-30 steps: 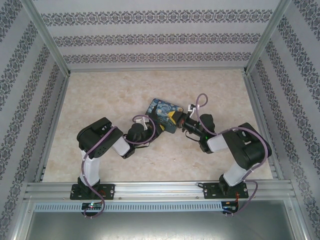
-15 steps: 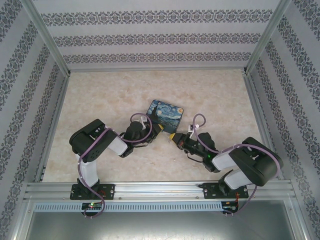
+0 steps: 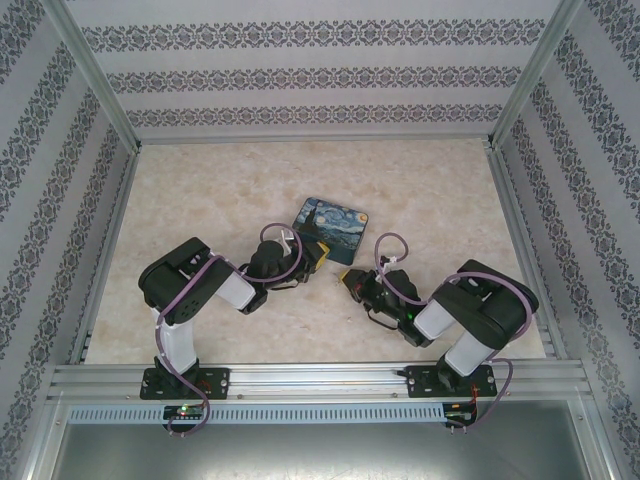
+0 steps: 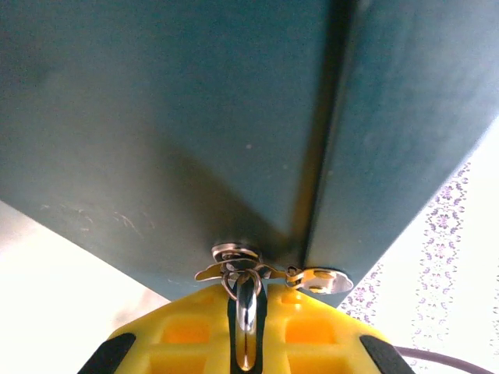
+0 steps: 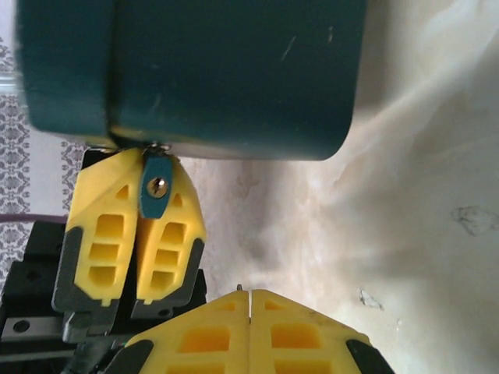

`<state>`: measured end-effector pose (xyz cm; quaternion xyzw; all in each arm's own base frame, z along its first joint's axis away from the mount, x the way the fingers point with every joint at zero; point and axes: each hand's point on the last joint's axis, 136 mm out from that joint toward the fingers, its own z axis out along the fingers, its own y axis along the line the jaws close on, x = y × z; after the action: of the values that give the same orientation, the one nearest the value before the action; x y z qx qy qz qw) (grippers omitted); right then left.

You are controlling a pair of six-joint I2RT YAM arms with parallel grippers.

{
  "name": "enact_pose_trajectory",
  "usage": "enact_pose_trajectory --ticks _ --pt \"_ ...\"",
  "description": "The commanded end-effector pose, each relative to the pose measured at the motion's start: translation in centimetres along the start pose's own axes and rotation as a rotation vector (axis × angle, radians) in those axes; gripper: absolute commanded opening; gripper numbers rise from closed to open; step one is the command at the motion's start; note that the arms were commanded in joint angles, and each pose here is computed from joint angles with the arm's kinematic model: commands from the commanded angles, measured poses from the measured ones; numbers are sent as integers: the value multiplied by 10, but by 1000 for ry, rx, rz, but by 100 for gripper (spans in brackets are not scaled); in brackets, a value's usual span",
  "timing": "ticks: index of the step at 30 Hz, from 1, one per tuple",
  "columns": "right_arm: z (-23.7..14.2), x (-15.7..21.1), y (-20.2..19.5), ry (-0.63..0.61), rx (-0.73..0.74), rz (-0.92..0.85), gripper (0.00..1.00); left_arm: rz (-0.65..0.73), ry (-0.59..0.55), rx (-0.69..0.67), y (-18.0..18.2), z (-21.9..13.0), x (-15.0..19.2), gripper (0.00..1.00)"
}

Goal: Unlock the padlock with the key

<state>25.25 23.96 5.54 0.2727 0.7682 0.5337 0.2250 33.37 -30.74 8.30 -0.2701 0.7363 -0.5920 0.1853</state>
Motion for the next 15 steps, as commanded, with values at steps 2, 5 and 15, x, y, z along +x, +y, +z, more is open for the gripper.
enact_pose_trajectory --ticks 2,5,15 --pt "6 -11 26 -60 -91 29 0 9 6 111 -31 2 -2 0" --pt "8 -15 31 -75 -103 37 0 10 11 118 -31 3 -2 0" --pt "11 -24 41 -90 -129 55 0 23 38 145 -34 4 3 0"
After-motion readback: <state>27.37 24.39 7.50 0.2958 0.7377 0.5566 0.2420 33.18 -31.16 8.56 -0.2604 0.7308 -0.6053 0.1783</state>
